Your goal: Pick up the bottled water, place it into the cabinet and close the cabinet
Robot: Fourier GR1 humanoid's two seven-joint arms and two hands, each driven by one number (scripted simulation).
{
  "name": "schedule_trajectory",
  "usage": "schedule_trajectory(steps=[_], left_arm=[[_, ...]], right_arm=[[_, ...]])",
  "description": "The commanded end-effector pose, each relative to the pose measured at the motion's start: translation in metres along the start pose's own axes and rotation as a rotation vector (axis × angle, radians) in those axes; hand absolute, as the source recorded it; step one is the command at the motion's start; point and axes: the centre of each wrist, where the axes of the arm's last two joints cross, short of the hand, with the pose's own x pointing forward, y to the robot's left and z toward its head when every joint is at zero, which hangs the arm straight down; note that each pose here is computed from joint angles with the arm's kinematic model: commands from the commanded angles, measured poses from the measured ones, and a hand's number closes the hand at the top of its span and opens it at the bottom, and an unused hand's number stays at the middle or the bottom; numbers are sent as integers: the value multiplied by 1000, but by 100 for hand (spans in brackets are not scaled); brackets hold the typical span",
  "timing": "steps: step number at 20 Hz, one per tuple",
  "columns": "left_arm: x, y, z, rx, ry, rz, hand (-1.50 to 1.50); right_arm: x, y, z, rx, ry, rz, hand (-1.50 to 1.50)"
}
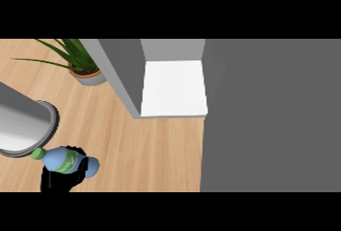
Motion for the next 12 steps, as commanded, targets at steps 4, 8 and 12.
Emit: schedule_trajectory(steps=[4, 8, 12], left_arm=[[13, -10, -49, -194, 2, 0, 150], [20, -21, -57, -256, -42, -45, 150], [23, -28, -60, -314, 6, -47, 150]], right_arm=[[39, 16, -2, 43, -89, -23, -150], [38, 28, 3, 27, -92, -27, -150], [41, 14, -3, 25, -72, -31, -150]])
